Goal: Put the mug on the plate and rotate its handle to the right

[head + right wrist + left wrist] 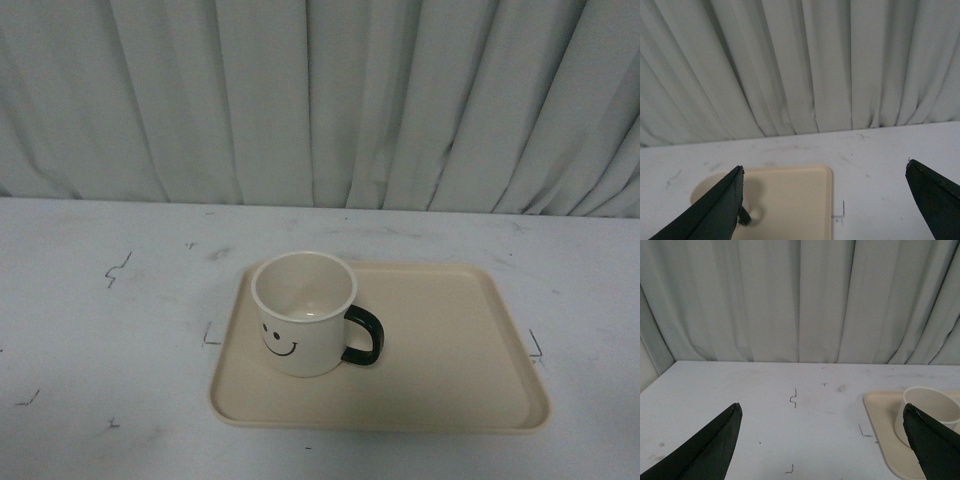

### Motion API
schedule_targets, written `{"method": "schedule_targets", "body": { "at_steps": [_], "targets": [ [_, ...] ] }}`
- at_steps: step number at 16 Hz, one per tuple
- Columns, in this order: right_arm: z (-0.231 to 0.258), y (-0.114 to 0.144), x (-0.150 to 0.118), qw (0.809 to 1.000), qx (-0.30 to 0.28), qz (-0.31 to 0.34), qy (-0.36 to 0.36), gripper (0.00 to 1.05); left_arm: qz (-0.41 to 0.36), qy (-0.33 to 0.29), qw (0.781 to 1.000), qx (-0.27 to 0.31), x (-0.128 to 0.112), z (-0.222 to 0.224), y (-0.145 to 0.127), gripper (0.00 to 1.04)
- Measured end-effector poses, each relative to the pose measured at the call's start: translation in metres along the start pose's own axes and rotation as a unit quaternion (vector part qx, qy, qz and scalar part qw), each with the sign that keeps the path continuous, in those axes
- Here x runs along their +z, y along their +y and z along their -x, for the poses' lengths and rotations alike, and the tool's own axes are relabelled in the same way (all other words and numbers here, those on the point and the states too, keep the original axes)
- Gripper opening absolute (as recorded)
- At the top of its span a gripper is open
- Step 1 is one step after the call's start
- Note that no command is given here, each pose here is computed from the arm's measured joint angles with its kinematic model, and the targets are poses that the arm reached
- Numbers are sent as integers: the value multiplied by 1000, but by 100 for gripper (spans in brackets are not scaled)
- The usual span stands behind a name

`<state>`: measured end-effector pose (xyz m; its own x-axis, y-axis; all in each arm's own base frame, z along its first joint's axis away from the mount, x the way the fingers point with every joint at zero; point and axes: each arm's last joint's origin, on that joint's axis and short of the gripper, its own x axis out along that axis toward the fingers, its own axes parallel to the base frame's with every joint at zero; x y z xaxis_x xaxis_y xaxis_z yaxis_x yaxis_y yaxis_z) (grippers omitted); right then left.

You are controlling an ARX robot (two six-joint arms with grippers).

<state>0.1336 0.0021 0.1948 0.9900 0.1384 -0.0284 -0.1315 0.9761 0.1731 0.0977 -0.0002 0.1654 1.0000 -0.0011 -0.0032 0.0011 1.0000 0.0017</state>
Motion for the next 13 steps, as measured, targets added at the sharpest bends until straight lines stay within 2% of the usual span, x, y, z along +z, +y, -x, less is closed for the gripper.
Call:
{"method": "schedule_targets", "body": {
  "at_steps": [2,4,6,8,11,13],
  "targets": [
    [-44,9,26,999,-1,-33,-22,98,0,0,1000,0,0,0,0,98],
    [-103,23,35,998,-14,-62,15,98,0,0,1000,0,0,0,0,98],
    [-165,44,19,990,-34,-67,118,98,0,0,1000,0,0,0,0,98],
    [-208,63,-8,970,-46,-67,228,98,0,0,1000,0,0,0,0,98],
    [-239,87,-38,935,-49,-93,338,98,0,0,1000,0,0,0,0,98],
    [-247,100,-53,919,-51,-106,376,98,0,0,1000,0,0,0,0,98]
  ]
}}
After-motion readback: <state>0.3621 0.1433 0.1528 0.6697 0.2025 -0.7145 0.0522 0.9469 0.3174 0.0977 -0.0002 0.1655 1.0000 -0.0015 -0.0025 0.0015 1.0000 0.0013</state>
